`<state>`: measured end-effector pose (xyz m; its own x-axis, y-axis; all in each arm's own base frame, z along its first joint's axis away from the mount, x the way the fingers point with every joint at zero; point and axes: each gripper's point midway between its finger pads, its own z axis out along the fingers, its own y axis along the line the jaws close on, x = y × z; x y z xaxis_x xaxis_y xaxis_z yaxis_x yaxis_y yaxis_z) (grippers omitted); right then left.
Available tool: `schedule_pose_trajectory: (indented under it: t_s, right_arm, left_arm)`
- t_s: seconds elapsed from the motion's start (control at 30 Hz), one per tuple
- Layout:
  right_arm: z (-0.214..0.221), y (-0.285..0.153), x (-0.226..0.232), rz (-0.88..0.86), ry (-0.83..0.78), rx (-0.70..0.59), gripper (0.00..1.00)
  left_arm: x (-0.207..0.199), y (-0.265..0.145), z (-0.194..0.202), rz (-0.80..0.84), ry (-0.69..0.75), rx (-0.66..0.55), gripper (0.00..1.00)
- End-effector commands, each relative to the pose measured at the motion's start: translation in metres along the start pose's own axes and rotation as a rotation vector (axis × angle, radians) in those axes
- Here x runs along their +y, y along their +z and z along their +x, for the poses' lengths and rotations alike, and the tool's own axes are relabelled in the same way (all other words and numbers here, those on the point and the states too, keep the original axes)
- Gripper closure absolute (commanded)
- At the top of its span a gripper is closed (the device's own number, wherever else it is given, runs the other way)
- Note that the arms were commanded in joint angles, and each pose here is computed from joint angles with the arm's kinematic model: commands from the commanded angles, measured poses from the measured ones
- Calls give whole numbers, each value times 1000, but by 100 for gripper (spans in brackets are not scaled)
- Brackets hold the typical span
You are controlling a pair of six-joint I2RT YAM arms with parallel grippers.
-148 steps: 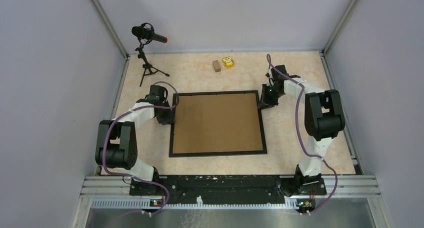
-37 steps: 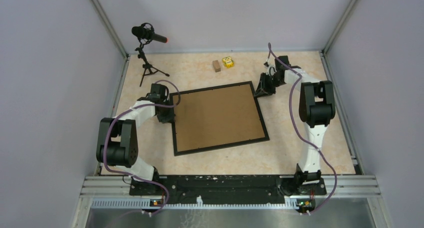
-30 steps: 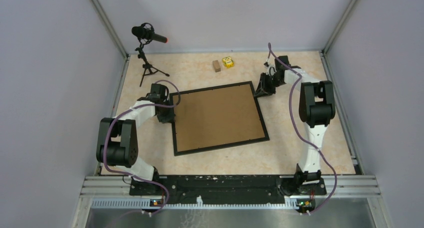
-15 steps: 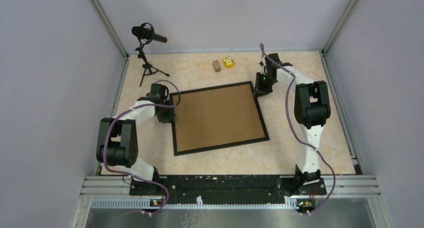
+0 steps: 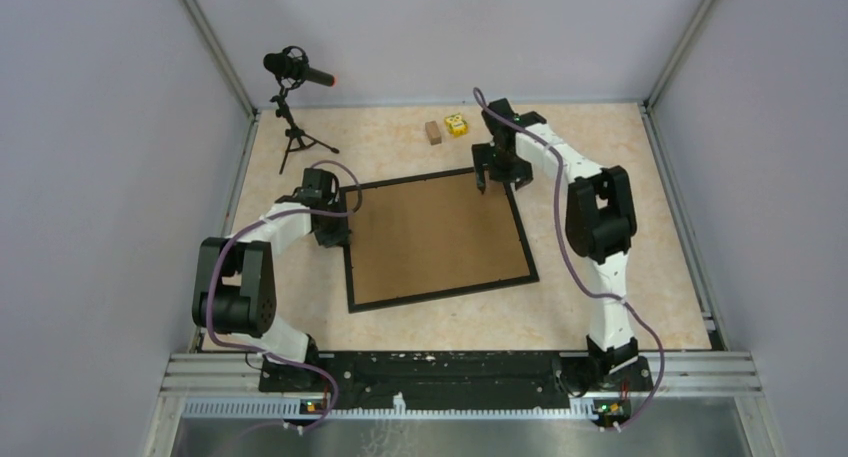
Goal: Put the photo into the frame
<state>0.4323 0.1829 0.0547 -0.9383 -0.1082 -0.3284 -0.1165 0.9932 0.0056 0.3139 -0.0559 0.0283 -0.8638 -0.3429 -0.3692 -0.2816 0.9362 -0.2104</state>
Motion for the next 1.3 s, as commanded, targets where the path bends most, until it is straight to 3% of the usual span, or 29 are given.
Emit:
schedule_pose_trajectory:
  t_s: [0.0, 0.13, 0.33, 0.37, 0.5, 0.7, 0.93, 1.1, 1.27]
  right_arm:
    - [-40, -148, 3, -80, -28, -281, 11]
    - [-1, -179, -2, -143, -33, -306, 3]
    - [69, -166, -14, -171, 36, -253, 5]
    - [80, -160, -16, -185, 60, -230, 8]
    - [122, -120, -26, -247, 163, -86, 37]
    - [158, -77, -25, -241, 182, -3, 52]
    - [172, -38, -32, -137, 171, 36, 53]
    - [173, -25, -53, -6, 162, 24, 61]
    - [180, -14, -54, 1, 163, 39, 70]
  left_arm:
    - [23, -4, 2, -109, 29, -29, 76]
    - [13, -23, -8, -62, 29, -81, 51]
    - [-40, -69, -11, 175, 177, -131, 36]
    - [-53, -79, -10, 235, 209, -150, 34]
    - [-131, -125, 25, 538, 423, -204, 25]
    - [-201, -171, 99, 927, 652, -224, 18]
    - [-232, -180, 172, 972, 948, -237, 18]
    - [-241, -180, 207, 977, 1090, -262, 16]
    - [-250, -168, 233, 929, 1201, -279, 13]
